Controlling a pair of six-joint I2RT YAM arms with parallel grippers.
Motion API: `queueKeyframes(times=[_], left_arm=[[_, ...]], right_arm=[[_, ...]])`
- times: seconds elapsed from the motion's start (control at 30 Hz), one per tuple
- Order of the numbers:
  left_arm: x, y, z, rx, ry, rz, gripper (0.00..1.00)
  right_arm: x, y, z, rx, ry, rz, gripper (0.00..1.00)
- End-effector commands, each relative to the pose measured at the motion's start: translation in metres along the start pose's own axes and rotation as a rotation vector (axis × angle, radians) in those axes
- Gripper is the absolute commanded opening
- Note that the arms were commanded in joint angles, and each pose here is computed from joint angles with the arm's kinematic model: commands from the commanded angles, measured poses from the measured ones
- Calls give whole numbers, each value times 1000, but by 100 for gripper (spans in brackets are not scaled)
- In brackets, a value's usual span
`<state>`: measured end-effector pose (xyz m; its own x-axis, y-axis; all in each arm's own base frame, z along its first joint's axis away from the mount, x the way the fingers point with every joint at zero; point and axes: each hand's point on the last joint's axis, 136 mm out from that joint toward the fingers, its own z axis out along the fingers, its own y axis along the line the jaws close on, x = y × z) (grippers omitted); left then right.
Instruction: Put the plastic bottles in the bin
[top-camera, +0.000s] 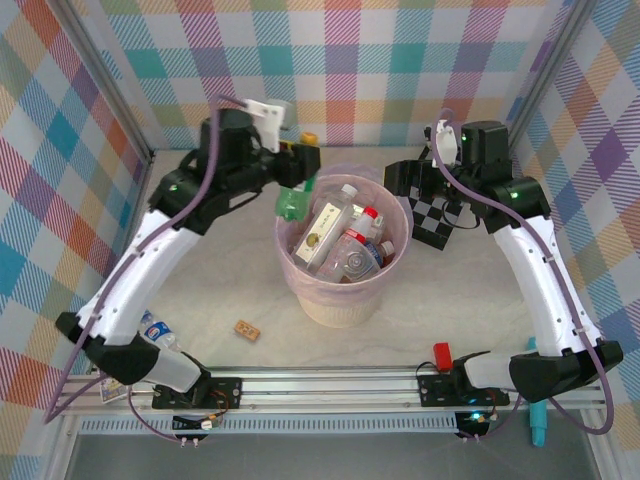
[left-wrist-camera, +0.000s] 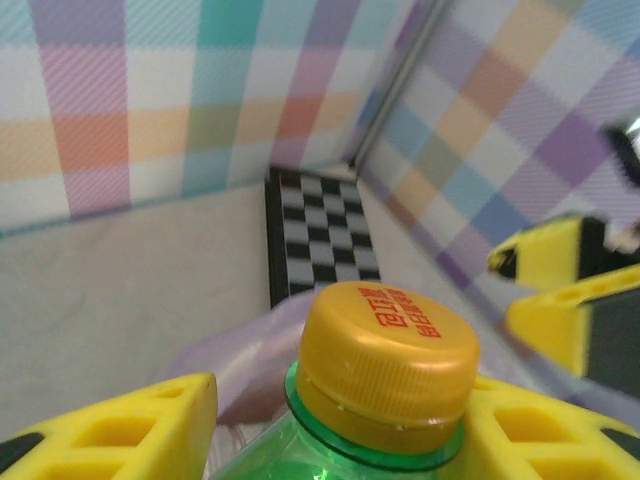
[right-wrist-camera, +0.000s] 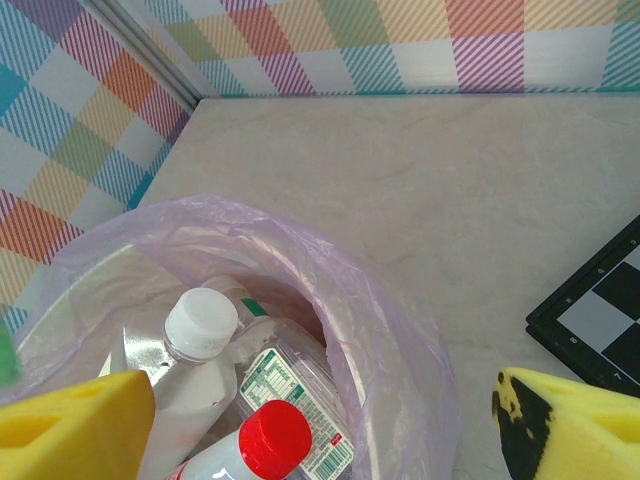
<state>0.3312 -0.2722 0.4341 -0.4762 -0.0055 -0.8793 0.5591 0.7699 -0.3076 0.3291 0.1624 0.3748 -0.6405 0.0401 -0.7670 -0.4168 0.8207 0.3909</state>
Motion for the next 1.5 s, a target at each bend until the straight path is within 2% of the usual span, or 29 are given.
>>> queueKeyframes(times=[0.0, 0.1, 0.27, 0.43, 0.53, 0.6, 0.77, 0.87, 0.97, 1.23, 1.37, 1.47], left_arm=[[30, 3, 10, -57, 112, 57, 24], [53, 15, 19, -130, 190, 62, 19], [86, 27, 26, -207, 290, 79, 17], [112, 35, 37, -224, 315, 29, 16], [125, 41, 44, -251, 332, -14, 17], [129, 40, 49, -239, 338, -36, 23], [116, 33, 46, -213, 295, -55, 47], [102, 25, 41, -183, 262, -49, 66], [84, 19, 34, -163, 222, -33, 76], [28, 17, -7, -209, 71, 53, 75], [21, 32, -20, -292, 68, 71, 71], [25, 60, -36, -380, 79, -2, 72]], right_arm=[[-1, 1, -5, -6, -15, 11, 88], [-3, 2, -4, -8, -16, 10, 88], [-4, 1, 1, -11, -9, 12, 88], [-4, 0, 2, -12, -10, 13, 87], [-6, 1, 2, -16, -12, 12, 88], [-6, 2, 2, -20, -13, 14, 88], [-6, 4, 1, -32, -7, 10, 88], [-7, 6, 2, -43, -5, 6, 88], [-6, 7, 2, -46, 0, 3, 88], [-6, 6, 2, -38, 4, -5, 88], [-6, 5, 4, -41, 6, -7, 88], [-7, 5, 7, -43, 9, -12, 88]])
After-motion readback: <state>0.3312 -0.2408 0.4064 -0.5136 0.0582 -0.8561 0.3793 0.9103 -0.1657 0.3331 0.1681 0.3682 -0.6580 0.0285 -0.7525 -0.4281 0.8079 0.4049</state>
